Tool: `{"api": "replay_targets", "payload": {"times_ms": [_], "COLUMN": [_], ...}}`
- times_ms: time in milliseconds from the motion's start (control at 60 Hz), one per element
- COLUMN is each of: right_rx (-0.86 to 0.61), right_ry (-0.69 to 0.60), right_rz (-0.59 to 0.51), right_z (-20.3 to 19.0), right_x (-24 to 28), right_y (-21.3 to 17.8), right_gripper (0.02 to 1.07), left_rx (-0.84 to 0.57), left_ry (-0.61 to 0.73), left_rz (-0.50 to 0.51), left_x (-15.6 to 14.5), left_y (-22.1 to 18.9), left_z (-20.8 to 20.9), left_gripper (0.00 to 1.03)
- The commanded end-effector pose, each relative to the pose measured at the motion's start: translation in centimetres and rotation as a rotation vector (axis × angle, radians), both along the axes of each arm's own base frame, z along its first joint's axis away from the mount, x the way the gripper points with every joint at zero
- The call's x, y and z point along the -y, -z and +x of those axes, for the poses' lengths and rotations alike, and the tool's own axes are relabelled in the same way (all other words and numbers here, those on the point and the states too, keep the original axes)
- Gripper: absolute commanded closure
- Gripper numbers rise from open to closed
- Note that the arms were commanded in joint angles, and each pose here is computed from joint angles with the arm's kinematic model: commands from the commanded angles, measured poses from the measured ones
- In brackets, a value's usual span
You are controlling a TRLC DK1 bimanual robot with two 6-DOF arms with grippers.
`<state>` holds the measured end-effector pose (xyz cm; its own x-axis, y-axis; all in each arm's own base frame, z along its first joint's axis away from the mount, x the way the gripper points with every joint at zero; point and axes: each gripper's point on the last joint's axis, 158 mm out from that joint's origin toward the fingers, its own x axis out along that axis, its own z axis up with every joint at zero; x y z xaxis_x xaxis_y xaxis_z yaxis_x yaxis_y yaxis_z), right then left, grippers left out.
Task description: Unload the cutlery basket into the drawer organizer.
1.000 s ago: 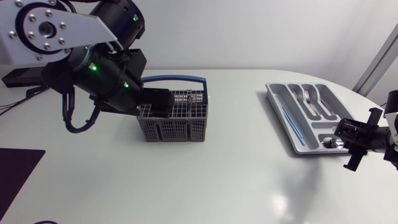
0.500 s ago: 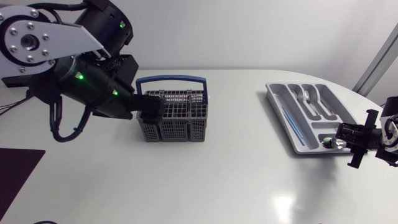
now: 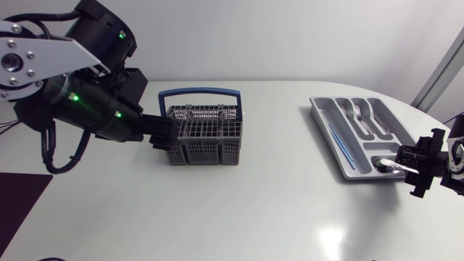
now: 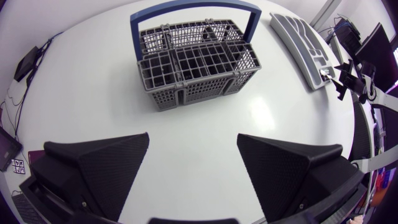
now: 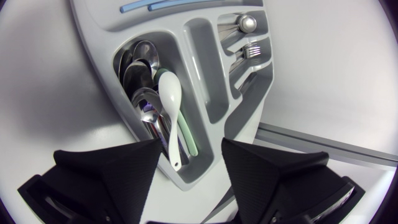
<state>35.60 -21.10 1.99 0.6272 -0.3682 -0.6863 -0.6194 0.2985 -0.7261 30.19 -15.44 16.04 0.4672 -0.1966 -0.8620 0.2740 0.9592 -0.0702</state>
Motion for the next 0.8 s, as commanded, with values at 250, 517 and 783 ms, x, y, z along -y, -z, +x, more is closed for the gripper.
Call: {"api": "replay_targets", "payload": {"times_ms": [250,517,783], "right_rx": [0.12,0.179,0.274], "right_ry": [0.027,0.079,0.099], "right_rz": [0.08,0.273,0.491], "right_z": [-0.9,-1.0,-1.7], "right_x": [-2.5,-7.4,-13.7], "right_y": [-4.7,-7.0,-10.2], "right_gripper": [0.06,0.06,0.06], "left_rx": [0.027,0.05,0.085], "left_ry": [-0.011,-0.027,-0.027], "left_rz": [0.028,0.036,0.049], "left_x": [-2.8,-4.5,-6.1], "left_y": [0.2,0.1,-0.1], "left_z": [-0.8,-1.4,-2.3], "left_gripper": [0.04,0.04,0.04]}}
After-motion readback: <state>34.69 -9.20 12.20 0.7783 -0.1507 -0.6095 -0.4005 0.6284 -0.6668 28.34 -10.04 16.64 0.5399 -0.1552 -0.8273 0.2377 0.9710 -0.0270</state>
